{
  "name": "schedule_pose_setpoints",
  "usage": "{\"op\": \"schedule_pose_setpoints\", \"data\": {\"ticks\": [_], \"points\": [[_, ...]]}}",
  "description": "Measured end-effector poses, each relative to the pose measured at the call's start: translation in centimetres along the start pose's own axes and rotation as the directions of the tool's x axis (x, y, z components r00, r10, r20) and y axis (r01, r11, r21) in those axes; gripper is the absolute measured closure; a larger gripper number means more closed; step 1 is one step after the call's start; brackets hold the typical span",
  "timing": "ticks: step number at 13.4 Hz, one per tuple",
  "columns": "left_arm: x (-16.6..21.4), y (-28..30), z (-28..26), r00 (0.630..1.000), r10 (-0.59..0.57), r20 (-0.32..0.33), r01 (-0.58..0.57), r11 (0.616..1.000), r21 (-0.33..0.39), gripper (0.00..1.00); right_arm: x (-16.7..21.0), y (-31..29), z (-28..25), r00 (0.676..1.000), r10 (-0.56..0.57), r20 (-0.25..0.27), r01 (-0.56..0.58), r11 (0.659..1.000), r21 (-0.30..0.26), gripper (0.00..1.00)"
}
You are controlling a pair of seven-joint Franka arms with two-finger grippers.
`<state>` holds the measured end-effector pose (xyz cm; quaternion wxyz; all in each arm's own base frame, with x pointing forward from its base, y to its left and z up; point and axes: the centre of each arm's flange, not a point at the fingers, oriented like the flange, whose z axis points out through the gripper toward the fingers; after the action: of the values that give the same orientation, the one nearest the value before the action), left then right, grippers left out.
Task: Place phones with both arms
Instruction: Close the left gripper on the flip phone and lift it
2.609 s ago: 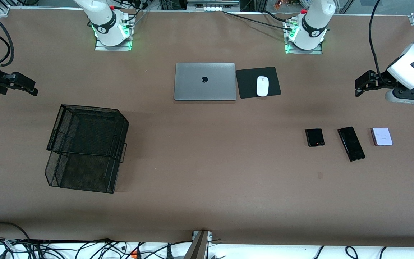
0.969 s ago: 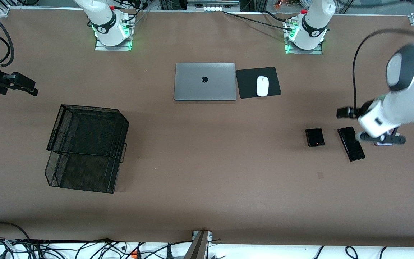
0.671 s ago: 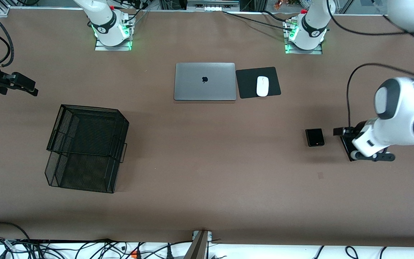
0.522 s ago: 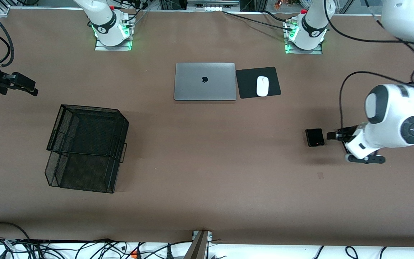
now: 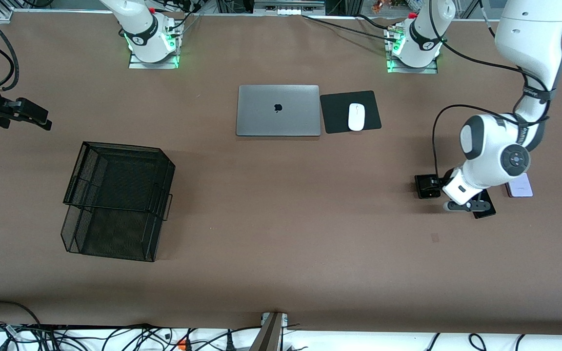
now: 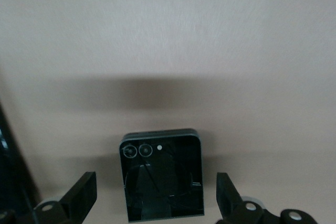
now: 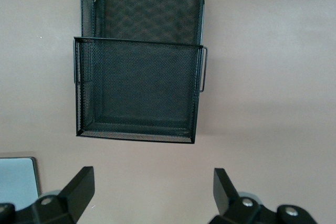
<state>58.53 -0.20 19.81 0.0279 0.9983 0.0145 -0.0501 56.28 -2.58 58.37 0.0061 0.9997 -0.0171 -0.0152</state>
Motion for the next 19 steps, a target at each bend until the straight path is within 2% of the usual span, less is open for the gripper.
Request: {"op": "schedule_pose_setpoints", "data": {"ticks": [5, 15, 19], "points": [[-0.9, 1.4, 2.2, 0.999, -0.017, 0.034, 0.017, 1.000, -0.006, 0.00, 0.0, 0.0, 0.0, 1.000, 0.000, 0.000, 0.000, 1.000, 0.000, 0.00], [-0.9, 1.2, 3.4, 0.999, -0.030, 0.022, 0.030, 1.000, -0.002, 0.00, 0.0, 0.0, 0.0, 1.000, 0.000, 0.000, 0.000, 1.000, 0.000, 0.00], [-0.7, 0.7, 3.5, 1.000, -0.013, 0.017, 0.013, 1.000, 0.020, 0.00, 0.0, 0.0, 0.0, 1.000, 0.000, 0.000, 0.000, 1.000, 0.000, 0.00]]}}
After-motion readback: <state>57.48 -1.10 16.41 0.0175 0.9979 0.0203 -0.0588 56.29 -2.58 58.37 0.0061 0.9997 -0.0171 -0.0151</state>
